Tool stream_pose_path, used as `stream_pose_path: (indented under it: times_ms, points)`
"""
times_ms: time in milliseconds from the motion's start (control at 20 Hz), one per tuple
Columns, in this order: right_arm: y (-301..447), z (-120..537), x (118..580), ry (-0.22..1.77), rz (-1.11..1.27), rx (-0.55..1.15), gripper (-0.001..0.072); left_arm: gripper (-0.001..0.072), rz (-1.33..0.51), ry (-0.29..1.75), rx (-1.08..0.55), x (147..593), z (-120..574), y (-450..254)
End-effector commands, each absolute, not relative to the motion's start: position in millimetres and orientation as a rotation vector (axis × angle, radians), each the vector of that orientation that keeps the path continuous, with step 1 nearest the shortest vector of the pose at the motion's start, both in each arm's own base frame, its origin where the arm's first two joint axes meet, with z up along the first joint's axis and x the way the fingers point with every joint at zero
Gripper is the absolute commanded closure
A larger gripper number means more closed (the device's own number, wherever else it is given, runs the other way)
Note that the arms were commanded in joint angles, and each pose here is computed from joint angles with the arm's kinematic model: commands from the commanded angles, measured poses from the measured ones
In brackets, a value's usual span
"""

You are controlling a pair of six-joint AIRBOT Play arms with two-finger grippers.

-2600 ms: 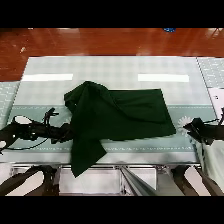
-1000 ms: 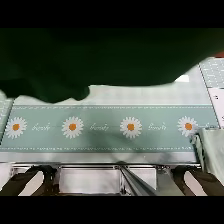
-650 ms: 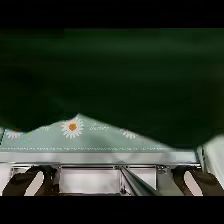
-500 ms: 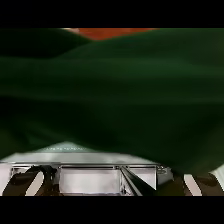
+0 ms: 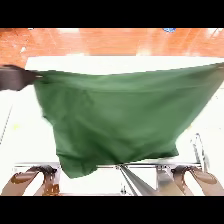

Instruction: Fold the shirts.

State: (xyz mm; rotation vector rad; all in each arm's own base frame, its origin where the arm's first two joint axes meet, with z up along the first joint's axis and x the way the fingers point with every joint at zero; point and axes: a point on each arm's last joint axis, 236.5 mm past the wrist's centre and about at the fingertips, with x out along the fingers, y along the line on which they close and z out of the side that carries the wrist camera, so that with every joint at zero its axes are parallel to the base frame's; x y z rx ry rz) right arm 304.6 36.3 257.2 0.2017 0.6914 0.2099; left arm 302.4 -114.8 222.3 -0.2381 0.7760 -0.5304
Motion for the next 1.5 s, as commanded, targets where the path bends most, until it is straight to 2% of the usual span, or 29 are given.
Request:
stream_pose_path:
  times_ms: [0, 300, 450, 550, 600, 650, 700, 800, 900, 1000, 1050, 1200, 1350, 1450]
  points:
    - [26.2, 169.7, 377.4, 0.803, 0.202, 0.294, 0.069, 0.069, -0.438, 0.816, -0.344, 375.8, 142.7, -102.7]
    - [25.4, 63.9, 510.2, 0.893, 0.238, 0.512, 0.069, 0.069, -0.406, 0.92, -0.529, 494.2, 67.0, -104.4]
    - [26.7, 39.4, 547.3, 0.945, 0.225, 0.633, 0.069, 0.069, -0.382, 0.942, -0.607, 536.0, 55.8, -105.8]
    - [38.7, 35.7, 558.6, 0.953, 0.266, 0.727, 0.0689, 0.069, -0.389, 0.946, -0.618, 547.1, 53.9, -112.5]
    - [42.3, 36.1, 562.1, 0.948, 0.277, 0.761, 0.0634, 0.0654, -0.396, 0.944, -0.614, 548.8, 54.8, -115.8]
    - [42.5, 37.2, 562.8, 0.945, 0.28, 0.771, 0.0426, 0.046, -0.4, 0.946, -0.615, 547.8, 55.9, -118.1]
    - [42.6, 40.4, 560.3, 0.952, 0.294, 0.769, 0.0297, 0.0205, -0.415, 0.969, -0.611, 541.9, 57.5, -119.9]
    - [39.0, 50.9, 543.5, 1.011, 0.355, 0.739, 0.0299, 0.0196, -0.449, 1.084, -0.548, 516.2, 56.4, -104.0]
    - [19.2, 63.9, 515.3, 1.072, 0.388, 0.713, 0.0299, 0.0196, -0.437, 1.309, -0.479, 464.7, 39.9, -64.7]
    - [-19.5, 65.8, 490.8, 1.11, 0.261, 0.643, 0.0299, 0.0196, -0.423, 1.521, -0.523, 408.3, 30.2, -35.5]
    - [-39.6, 64.8, 478.0, 1.111, 0.174, 0.586, 0.0299, 0.0196, -0.41, 1.56, -0.561, 390.8, 28.0, -26.8]
    - [-57.4, 47.0, 431.6, 1.107, 0.023, 0.546, 0.0298, 0.0196, -0.323, 1.513, -0.637, 347.2, 12.4, -11.7]
    - [-23.1, 8.0, 367.6, 1.128, 0.038, 0.624, 0.0298, 0.0196, -0.179, 1.451, -0.757, 293.6, -18.9, 9.7]
    - [1.9, -7.7, 331.9, 1.119, 0.061, 0.687, 0.0299, 0.0196, -0.1, 1.448, -0.899, 255.3, -37.5, 19.1]
